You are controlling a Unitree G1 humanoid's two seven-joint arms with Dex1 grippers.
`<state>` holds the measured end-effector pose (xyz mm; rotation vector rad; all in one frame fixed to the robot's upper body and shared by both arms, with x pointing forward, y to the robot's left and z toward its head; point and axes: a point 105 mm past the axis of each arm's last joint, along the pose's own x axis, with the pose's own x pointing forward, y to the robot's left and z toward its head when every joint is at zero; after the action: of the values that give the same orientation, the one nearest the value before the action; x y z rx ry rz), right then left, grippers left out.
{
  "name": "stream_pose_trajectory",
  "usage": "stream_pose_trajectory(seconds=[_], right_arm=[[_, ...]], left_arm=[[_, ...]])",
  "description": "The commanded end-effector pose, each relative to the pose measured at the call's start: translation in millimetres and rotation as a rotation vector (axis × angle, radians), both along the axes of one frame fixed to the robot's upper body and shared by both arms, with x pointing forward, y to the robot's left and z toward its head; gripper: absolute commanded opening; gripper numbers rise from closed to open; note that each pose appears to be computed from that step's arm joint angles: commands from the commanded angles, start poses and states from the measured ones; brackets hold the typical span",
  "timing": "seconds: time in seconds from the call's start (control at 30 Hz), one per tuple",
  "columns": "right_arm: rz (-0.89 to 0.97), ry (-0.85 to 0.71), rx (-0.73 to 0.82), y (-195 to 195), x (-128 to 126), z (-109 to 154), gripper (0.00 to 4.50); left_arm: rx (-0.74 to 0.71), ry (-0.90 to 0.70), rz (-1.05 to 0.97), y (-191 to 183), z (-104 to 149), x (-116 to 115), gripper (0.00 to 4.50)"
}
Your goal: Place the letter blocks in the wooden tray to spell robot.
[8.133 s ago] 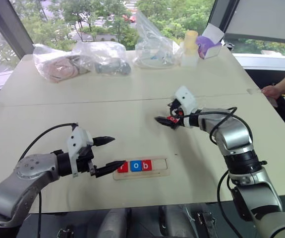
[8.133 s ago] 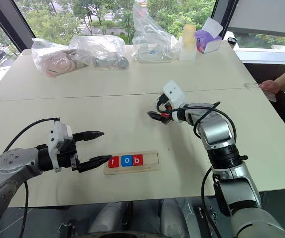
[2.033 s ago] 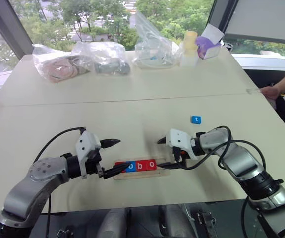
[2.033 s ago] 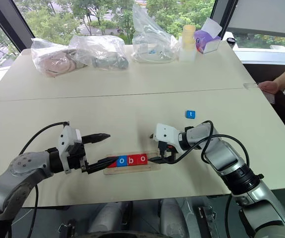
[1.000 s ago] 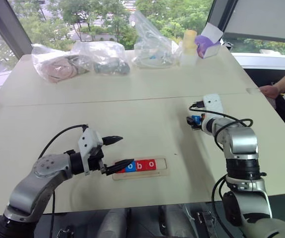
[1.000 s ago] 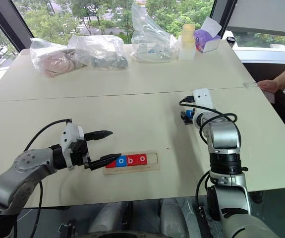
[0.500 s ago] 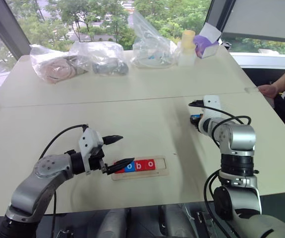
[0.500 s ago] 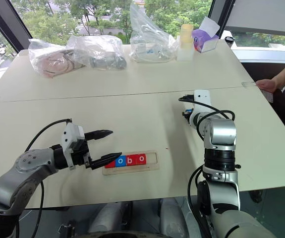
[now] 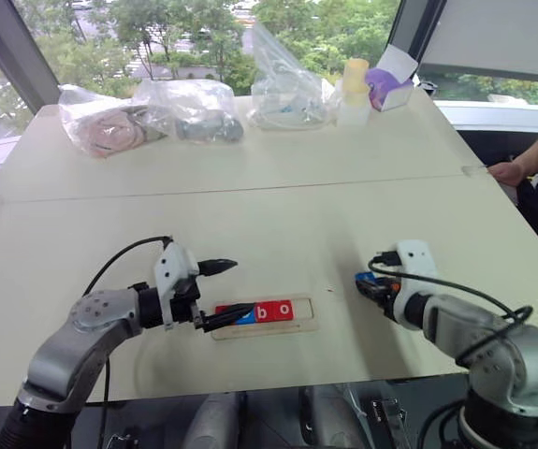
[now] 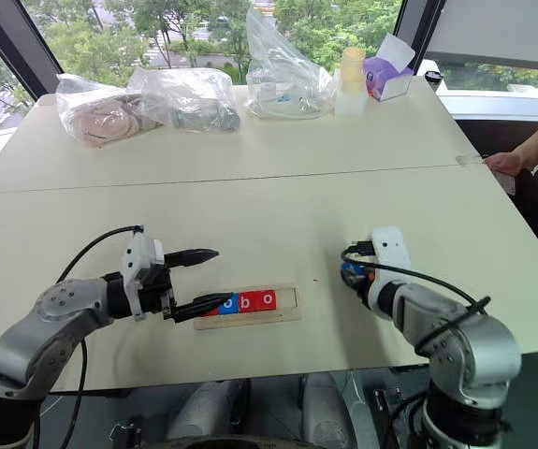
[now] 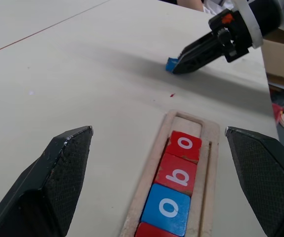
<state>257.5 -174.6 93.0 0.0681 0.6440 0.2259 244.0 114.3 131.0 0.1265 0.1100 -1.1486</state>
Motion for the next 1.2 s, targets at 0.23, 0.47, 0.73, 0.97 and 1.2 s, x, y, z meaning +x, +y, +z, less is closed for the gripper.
stream_pose_trajectory(seconds=[0.23,0.47,0.73,0.97,1.2], right_arm=[[0.095,0.04,0.035,16.6,-13.3,2.3,2.65],[0.413,0.057,-0.143,9.3,-7.0,39.9,4.43],[0.958,-0.118,-0.35,-8.8,3.0,48.2,4.43],[1.181,-0.117,-0.421,-30.3,22.7,18.4,4.43],[1.247,-0.141,-0.421,-28.0,35.3,4.7,4.43]], left_arm=[[0.006,-0.034,-0.02,-1.9,9.0,4.1,4.5],[0.007,-0.044,-0.004,-1.5,11.5,6.5,4.5],[0.004,-0.057,0.013,-1.4,14.3,6.0,4.5],[0.007,-0.068,0.037,2.0,17.3,5.0,4.5],[0.012,-0.066,0.053,4.2,18.1,3.1,4.5]])
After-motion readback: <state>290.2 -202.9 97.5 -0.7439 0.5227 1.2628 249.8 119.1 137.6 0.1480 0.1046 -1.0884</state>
